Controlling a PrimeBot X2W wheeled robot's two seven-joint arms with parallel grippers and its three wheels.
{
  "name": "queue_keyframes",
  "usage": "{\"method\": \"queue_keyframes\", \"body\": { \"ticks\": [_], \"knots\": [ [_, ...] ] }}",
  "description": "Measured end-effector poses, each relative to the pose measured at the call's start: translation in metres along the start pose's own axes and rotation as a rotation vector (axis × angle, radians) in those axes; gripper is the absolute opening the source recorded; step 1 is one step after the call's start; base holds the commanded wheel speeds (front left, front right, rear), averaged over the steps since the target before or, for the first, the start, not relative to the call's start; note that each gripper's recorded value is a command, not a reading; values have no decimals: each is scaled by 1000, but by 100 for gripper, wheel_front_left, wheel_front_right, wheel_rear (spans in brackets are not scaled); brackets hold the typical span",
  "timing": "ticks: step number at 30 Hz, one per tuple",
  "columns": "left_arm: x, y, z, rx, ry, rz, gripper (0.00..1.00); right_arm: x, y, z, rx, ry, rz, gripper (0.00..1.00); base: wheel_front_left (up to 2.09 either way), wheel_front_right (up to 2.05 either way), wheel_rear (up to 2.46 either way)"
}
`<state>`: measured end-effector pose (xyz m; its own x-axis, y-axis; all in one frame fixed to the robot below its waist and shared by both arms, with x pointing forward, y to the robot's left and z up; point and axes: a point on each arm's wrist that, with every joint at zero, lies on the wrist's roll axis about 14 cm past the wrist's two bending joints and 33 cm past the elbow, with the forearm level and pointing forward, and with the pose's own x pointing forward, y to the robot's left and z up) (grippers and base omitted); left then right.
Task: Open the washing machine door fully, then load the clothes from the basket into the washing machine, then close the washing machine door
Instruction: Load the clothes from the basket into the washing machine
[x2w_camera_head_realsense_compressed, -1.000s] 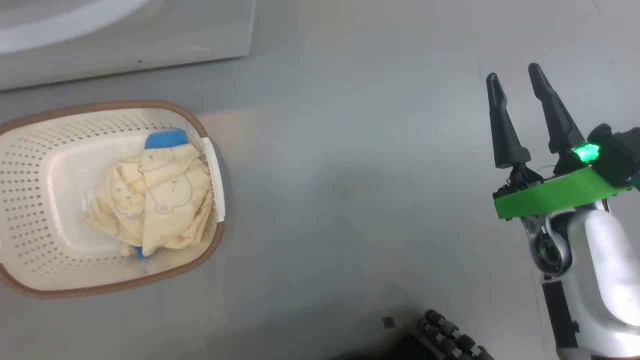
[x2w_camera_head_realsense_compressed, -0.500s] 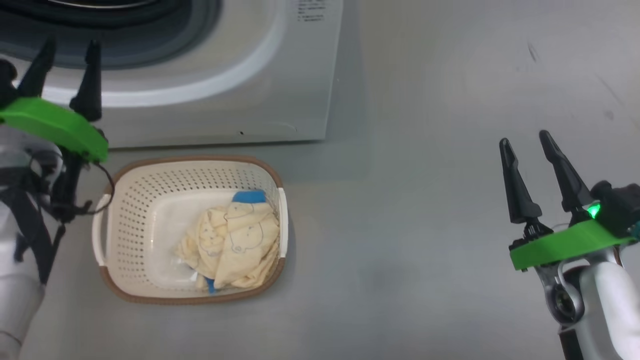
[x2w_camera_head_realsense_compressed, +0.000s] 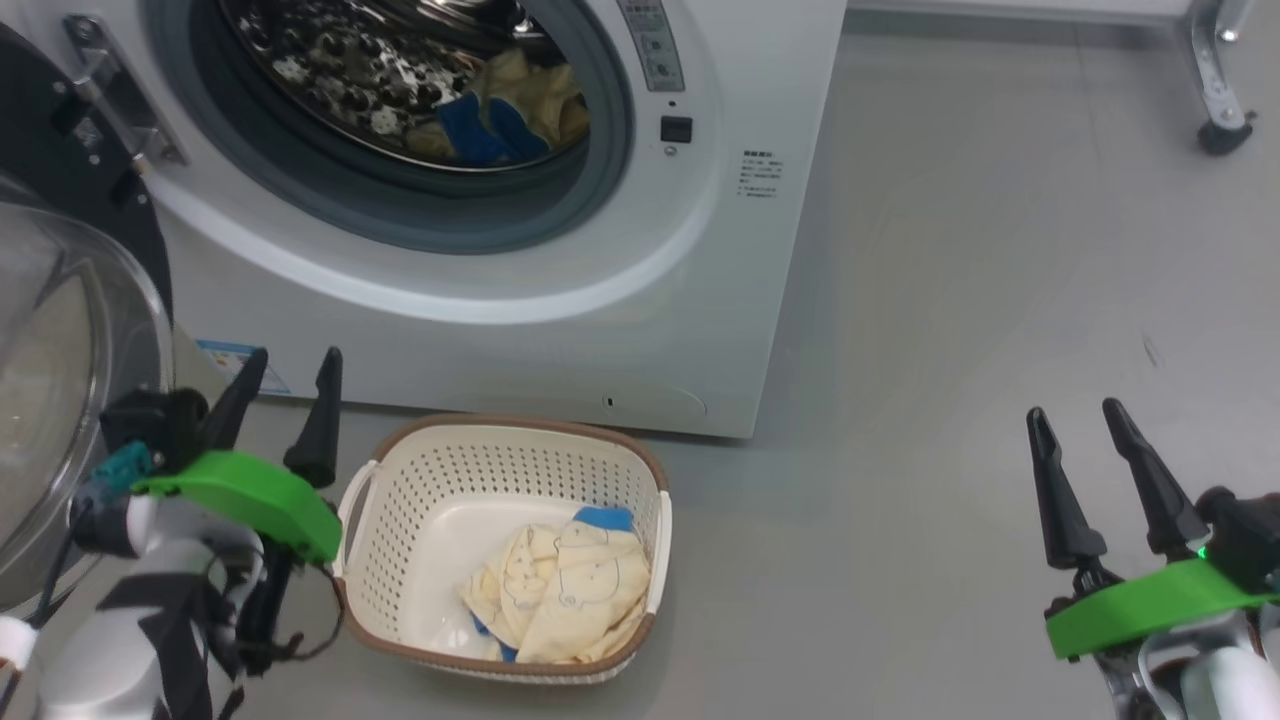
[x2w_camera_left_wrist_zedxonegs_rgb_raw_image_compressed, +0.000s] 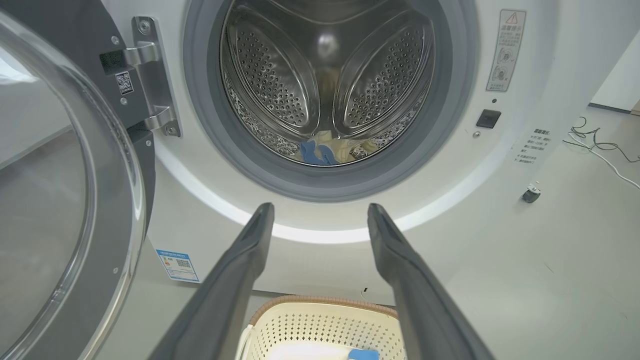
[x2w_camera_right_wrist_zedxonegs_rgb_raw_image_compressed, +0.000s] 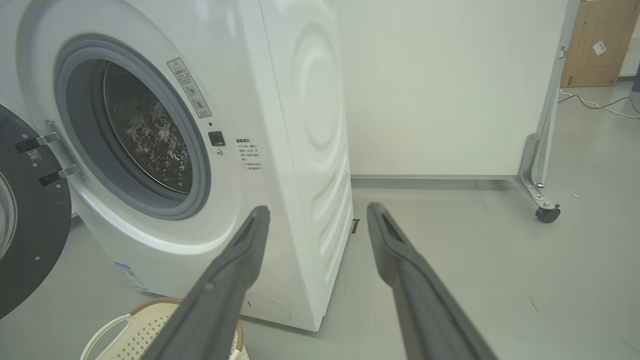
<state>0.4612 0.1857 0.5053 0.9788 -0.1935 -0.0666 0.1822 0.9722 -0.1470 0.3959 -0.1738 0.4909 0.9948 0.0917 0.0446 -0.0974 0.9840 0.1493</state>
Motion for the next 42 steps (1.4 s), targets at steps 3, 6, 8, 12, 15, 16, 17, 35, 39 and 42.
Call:
{"method": "queue_keyframes", "body": {
  "ticks": [3, 6, 8, 12, 15, 16, 17, 35, 39, 42],
  "knots": [
    [-25, 0, 1, -15, -18, 23, 100, -7, 9, 6, 5, -14, 21, 100, 0, 0, 0],
    [-47, -1, -1, -34, -31, 49, 100, -15, 15, 5, 9, -10, 33, 100, 0, 0, 0],
    [-58, -2, -1, -37, -37, 59, 100, -18, 19, 8, 16, -17, 39, 100, 0, 0, 0],
    [-73, -4, -2, -53, -53, 82, 100, -20, 23, 13, 22, -31, 45, 100, 0, 0, 0],
    [-80, -9, -3, -64, -58, 88, 100, -23, 21, 17, 21, -43, 39, 100, 0, 0, 0],
    [-82, -12, -3, -70, -61, 86, 100, -24, 21, 19, 21, -46, 37, 100, 0, 0, 0],
    [-84, -14, -4, -77, -62, 86, 100, -25, 20, 20, 21, -50, 34, 100, 0, 0, 0],
    [-101, -27, -14, -61, -69, 104, 100, -43, 11, 18, 32, -45, -5, 100, 0, 0, 0],
    [-99, -32, -14, -67, -74, 89, 100, -44, 11, 17, 33, -41, -5, 100, 0, 0, 0],
    [-97, -34, -13, -63, -79, 83, 100, -44, 11, 16, 33, -39, -6, 100, 0, 0, 0]
  ]
}}
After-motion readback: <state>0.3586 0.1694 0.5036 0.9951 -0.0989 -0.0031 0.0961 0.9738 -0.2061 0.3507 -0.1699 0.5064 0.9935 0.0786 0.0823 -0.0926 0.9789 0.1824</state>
